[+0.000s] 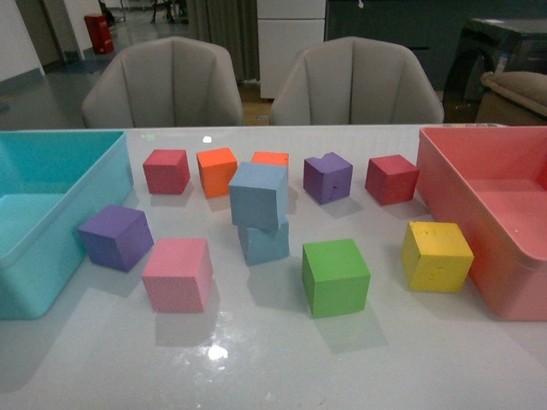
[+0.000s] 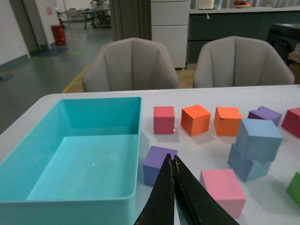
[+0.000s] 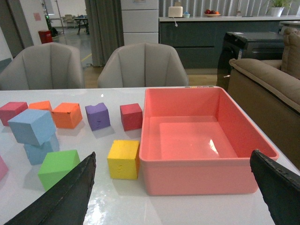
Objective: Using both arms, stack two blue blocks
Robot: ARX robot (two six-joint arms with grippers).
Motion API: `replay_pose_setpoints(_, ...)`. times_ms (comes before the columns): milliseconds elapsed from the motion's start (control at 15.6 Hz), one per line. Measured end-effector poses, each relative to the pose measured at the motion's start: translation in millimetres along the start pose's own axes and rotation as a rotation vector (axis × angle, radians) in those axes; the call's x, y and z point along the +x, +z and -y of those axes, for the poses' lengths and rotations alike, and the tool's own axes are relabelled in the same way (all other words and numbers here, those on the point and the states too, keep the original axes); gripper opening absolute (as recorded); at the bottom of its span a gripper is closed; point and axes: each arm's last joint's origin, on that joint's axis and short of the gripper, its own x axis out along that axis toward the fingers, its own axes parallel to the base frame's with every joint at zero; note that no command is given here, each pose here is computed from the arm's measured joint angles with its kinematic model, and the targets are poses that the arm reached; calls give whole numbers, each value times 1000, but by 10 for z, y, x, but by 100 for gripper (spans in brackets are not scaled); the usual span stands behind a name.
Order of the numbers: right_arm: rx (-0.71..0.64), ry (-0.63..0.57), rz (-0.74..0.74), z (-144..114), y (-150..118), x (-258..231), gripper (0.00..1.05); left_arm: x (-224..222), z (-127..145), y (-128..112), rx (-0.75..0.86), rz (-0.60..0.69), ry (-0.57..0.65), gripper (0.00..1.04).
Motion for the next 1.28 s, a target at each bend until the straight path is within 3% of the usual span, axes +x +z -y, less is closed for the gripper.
replay_pose_setpoints(64, 0, 0, 0, 0, 0, 0, 98, -91, -113, -51, -1, -3, 10, 2)
replay_pose_setpoints(321, 0, 0, 0, 0, 0, 0, 98, -265, -104, -189, -2, -1, -8, 2)
replay_pose_setpoints(1283, 0, 0, 0, 0, 0, 0, 98, -478, -106, -159, -2, 18, -8, 2)
